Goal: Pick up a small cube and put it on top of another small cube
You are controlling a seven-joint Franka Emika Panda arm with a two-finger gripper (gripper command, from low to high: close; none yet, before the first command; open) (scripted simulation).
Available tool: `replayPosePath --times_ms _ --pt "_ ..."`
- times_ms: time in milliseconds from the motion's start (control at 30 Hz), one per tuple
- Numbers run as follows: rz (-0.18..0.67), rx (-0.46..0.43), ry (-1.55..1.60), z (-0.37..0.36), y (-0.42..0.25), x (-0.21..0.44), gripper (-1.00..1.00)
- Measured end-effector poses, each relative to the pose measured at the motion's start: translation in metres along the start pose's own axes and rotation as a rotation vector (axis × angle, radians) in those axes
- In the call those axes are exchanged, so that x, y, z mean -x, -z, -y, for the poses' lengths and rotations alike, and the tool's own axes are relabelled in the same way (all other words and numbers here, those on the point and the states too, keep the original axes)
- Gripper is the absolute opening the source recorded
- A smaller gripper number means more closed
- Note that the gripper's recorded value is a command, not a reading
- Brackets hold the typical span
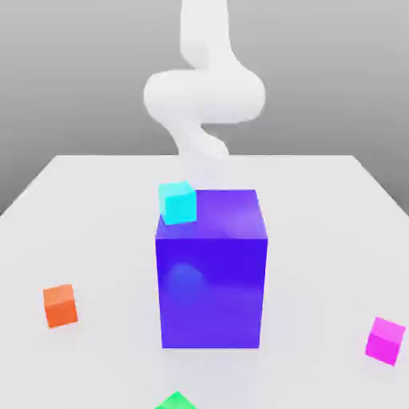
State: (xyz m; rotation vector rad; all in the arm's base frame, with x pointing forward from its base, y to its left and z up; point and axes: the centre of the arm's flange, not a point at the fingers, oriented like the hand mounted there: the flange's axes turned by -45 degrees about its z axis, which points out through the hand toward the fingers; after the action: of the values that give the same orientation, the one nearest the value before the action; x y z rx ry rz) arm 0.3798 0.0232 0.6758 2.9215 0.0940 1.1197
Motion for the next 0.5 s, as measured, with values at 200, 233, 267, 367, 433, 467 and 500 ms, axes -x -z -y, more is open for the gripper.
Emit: replayPosePath --times_ms 200,233,267,367,433,467,500 --pt "0.160 -0.046 0.192 0.064 -0.114 0.016 0.00" --pt "0.186 -0.055 0.225 0.075 -0.131 0.022 0.00" --pt "0.211 -0.065 0.257 0.087 -0.148 0.028 0.00" --pt "0.285 -0.099 0.356 0.122 -0.197 0.054 0.00" --pt "0.333 -0.124 0.422 0.145 -0.227 0.075 0.00" --pt "0.356 -0.138 0.456 0.157 -0.241 0.086 0.00" --pt "0.380 -0.152 0.489 0.168 -0.254 0.099 0.00"
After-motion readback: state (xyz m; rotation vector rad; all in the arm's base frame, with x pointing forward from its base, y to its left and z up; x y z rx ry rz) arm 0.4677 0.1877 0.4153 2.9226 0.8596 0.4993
